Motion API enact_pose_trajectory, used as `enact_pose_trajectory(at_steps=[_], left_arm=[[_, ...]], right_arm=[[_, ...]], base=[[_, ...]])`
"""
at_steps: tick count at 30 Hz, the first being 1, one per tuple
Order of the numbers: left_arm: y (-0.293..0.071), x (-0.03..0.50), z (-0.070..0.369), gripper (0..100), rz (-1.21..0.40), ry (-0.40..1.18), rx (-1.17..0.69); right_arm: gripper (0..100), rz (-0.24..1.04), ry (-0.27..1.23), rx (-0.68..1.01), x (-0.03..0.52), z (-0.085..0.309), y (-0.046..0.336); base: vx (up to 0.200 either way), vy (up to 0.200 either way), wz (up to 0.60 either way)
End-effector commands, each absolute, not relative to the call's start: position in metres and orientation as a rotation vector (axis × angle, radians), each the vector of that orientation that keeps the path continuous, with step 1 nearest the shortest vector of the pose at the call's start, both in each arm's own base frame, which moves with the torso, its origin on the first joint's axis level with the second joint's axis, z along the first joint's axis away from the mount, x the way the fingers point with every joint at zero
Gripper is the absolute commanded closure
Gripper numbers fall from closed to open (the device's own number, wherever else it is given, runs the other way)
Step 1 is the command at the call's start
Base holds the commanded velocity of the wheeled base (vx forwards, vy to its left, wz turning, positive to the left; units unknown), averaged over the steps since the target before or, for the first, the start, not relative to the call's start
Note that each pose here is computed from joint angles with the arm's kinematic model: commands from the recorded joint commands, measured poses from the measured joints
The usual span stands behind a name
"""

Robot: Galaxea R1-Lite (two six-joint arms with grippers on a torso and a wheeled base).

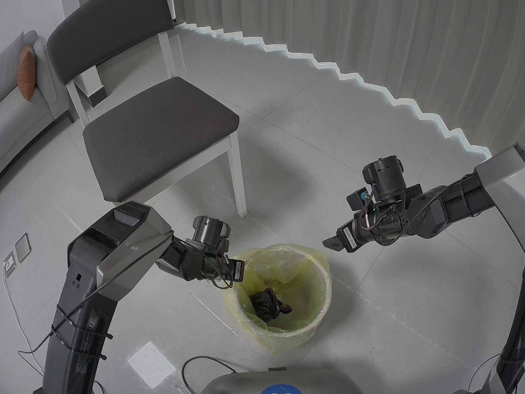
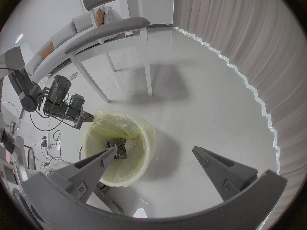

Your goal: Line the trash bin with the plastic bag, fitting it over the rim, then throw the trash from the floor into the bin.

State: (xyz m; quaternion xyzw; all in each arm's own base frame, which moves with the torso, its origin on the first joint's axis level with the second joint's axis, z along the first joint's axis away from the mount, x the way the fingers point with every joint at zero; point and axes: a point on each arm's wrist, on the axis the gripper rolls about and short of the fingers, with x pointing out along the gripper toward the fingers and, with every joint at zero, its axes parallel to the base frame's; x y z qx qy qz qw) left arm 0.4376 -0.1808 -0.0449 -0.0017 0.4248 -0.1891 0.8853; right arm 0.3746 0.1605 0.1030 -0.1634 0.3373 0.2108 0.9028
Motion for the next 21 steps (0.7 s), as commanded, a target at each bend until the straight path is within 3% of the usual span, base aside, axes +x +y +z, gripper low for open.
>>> enact_pose_trajectory(at_steps=[1,14,15,21], left_arm=[[-0.185,0.445,-0.050,100,-0.410,0.895,-0.010],[-0.183,0.448,-0.051,100,-0.403,0.886,-0.017],[-0.182,0.448,-0.051,0,-0.400,0.886,-0.019],[-0.173,0.448,-0.049,0,-0.381,0.888,-0.024]], right_arm=[[0,0.424,0.706,-0.333,0.379,0.099,0.155],[0,0.420,0.730,-0.325,0.382,0.091,0.150],[0,0.420,0.730,-0.325,0.382,0.091,0.150],[0,0.418,0.747,-0.327,0.383,0.085,0.149]], base=[[0.000,0.000,0.00],[0.000,0.000,0.00],[0.000,0.000,0.00],[0.000,0.000,0.00]])
